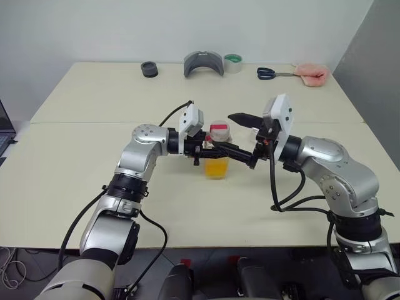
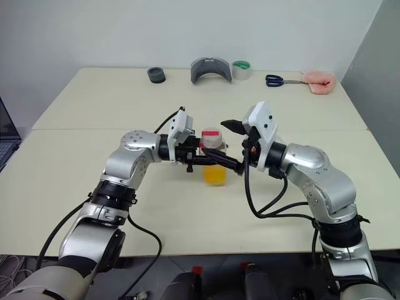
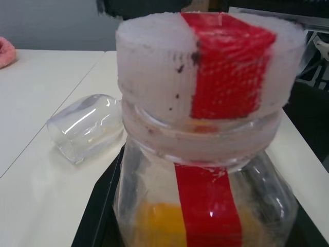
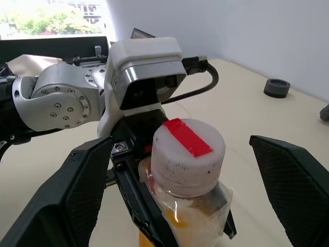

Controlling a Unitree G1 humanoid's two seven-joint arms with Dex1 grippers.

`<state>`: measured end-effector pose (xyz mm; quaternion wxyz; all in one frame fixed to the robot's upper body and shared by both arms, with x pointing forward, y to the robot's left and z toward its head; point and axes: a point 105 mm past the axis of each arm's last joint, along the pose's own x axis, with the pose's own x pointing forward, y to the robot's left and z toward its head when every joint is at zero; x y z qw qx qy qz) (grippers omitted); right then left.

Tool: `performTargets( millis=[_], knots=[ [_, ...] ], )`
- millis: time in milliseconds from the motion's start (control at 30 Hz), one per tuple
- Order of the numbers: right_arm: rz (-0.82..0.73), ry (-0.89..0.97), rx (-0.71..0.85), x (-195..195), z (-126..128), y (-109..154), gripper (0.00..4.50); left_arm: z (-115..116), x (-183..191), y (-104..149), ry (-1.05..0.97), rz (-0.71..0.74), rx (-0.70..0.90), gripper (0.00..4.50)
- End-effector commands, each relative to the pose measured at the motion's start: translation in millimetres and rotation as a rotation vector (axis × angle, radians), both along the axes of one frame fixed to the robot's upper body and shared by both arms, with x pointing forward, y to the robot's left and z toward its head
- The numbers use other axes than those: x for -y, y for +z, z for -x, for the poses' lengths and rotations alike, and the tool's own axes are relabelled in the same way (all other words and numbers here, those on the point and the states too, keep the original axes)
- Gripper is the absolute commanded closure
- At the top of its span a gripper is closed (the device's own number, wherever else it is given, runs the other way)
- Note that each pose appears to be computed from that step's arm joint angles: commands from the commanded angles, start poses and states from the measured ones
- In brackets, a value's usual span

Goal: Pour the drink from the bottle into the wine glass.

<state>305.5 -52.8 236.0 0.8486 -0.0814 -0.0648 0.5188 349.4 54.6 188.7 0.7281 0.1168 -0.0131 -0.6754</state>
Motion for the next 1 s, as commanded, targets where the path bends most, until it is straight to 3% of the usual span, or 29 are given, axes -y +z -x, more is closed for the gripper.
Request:
performTargets(
  millis=[33, 367, 467, 667, 933, 1000],
  knots=[
    [-0.014, 0.020, 0.028, -2, 1, 10, 0.00, 6, 3, 16, -0.034, 0.022, 0.058, 2.76],
    [-0.024, 0.047, 0.008, -11, -4, 12, 0.00, 9, 4, 16, -0.042, 0.012, 0.061, 2.76],
    [-0.012, 0.058, 0.009, -13, -4, 10, 0.60, 9, 5, 16, -0.041, 0.011, 0.061, 2.76],
    [-0.046, 0.073, 0.008, -16, -1, 14, 2.67, 10, 5, 17, -0.036, 0.012, 0.058, 2.76],
    [-0.104, 0.119, -0.015, -17, 7, 18, 2.67, 12, 6, 16, -0.035, 0.015, 0.053, 2.76],
    [-0.072, 0.078, 0.043, -15, 4, 18, 2.67, 12, 6, 16, -0.033, 0.016, 0.052, 2.76]
  ],
)
